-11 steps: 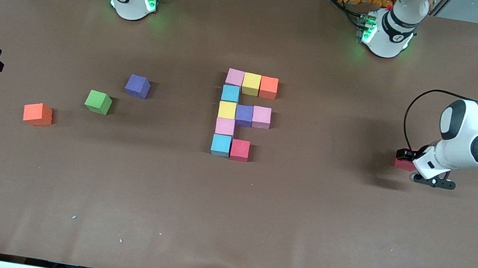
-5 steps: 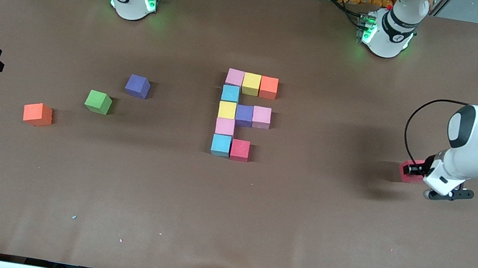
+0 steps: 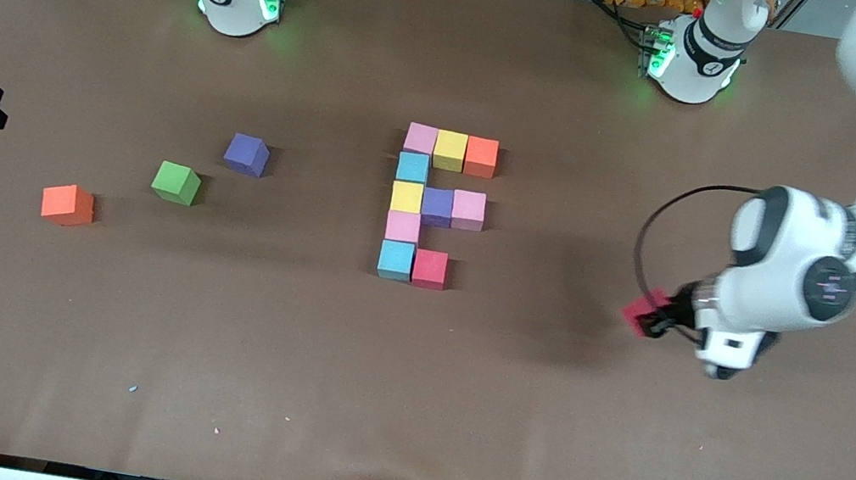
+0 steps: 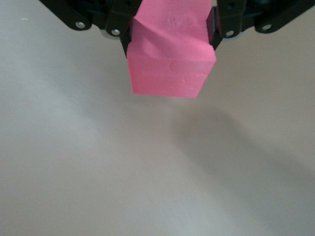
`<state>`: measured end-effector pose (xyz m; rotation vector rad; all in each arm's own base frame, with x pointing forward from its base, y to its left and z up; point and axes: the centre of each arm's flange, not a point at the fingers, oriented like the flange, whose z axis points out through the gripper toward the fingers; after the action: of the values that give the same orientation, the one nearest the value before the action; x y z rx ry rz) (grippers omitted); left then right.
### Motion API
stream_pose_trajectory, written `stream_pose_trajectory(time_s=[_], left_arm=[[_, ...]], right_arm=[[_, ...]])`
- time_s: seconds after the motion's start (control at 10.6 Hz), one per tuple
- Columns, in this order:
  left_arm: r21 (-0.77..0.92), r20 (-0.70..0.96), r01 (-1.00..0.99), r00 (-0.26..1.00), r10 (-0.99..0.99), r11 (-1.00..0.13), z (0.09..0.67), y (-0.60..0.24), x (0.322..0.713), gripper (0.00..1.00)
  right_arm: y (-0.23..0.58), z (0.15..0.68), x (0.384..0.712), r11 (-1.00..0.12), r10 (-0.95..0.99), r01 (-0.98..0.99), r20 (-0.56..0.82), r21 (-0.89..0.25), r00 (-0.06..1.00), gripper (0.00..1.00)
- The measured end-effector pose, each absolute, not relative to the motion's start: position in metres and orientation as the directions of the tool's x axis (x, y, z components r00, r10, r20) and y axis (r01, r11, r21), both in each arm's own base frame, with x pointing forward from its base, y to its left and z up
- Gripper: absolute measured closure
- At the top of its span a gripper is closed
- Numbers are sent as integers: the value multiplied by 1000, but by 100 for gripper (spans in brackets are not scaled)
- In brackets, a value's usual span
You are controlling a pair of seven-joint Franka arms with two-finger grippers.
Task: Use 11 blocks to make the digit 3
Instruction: 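Carry the pink cube with the left gripper toward the red cube, then lower the pink cube beside the red cube with the left gripper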
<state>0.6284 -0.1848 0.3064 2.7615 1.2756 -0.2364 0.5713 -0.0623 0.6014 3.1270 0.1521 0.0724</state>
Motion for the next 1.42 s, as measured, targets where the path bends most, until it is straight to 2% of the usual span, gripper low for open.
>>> stream_pose_trajectory(time_s=[0.38, 0.76, 1.04, 1.42], left_arm=[[-61, -197, 962, 248, 948, -265, 280, -297, 635, 42], [-91, -194, 996, -3, 981, -15, 267, -347, 626, 42], [-94, -203, 992, -105, 974, 87, 251, -388, 612, 42], [-95, -186, 993, -82, 979, 65, 232, -420, 592, 42]], right_arm=[[-62, 601, 571, -995, 97, 97, 46, 12, 994, 0], [-62, 601, 571, -995, 97, 96, 46, 12, 994, 0], [-62, 601, 571, -995, 97, 97, 46, 12, 994, 0], [-62, 601, 571, -995, 97, 97, 46, 12, 994, 0]])
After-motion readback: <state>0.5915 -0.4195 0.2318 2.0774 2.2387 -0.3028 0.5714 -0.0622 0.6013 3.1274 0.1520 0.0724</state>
